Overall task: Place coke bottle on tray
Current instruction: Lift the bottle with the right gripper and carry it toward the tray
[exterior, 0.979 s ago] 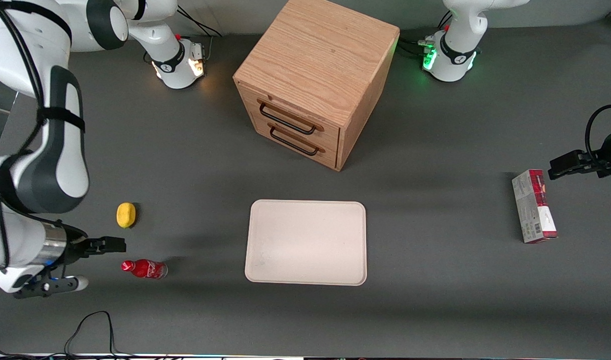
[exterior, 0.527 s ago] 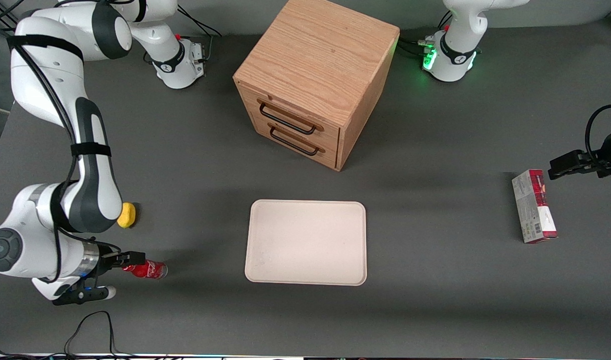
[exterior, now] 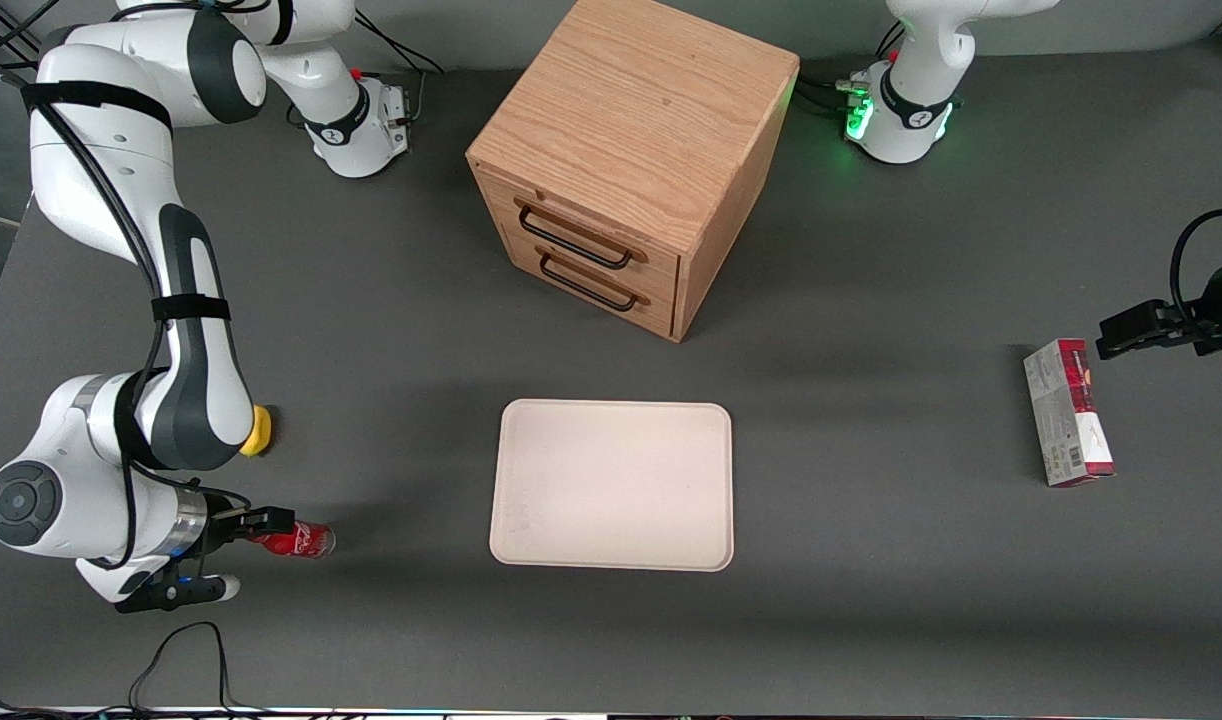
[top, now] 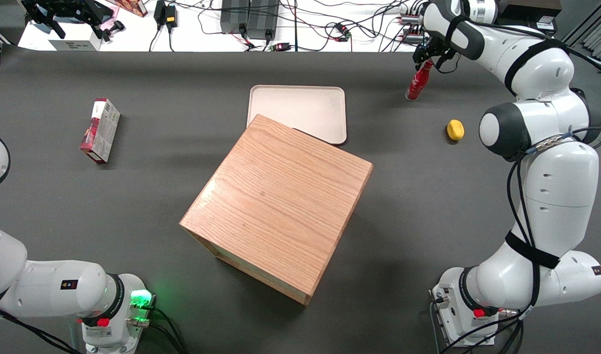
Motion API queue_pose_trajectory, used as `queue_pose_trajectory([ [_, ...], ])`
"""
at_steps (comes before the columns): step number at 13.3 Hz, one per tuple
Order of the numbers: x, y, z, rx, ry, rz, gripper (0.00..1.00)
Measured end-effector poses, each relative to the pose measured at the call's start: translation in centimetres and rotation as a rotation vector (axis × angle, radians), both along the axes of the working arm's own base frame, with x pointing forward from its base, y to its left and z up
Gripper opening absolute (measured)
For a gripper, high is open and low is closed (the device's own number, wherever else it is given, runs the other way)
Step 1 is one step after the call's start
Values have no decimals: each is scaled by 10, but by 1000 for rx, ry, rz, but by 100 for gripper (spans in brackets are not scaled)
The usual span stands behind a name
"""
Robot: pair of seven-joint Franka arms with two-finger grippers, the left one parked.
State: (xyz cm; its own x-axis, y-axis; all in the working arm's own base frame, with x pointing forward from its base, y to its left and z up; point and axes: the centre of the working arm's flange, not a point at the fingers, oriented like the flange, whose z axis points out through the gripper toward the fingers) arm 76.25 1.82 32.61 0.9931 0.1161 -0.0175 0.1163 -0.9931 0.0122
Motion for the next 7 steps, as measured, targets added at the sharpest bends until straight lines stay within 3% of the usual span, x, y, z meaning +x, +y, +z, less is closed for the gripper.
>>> queue_pose_trajectory([
  [4, 0, 0, 0, -4, 0, 13, 31],
  [7, 0, 0, 7, -3, -7, 14, 31],
])
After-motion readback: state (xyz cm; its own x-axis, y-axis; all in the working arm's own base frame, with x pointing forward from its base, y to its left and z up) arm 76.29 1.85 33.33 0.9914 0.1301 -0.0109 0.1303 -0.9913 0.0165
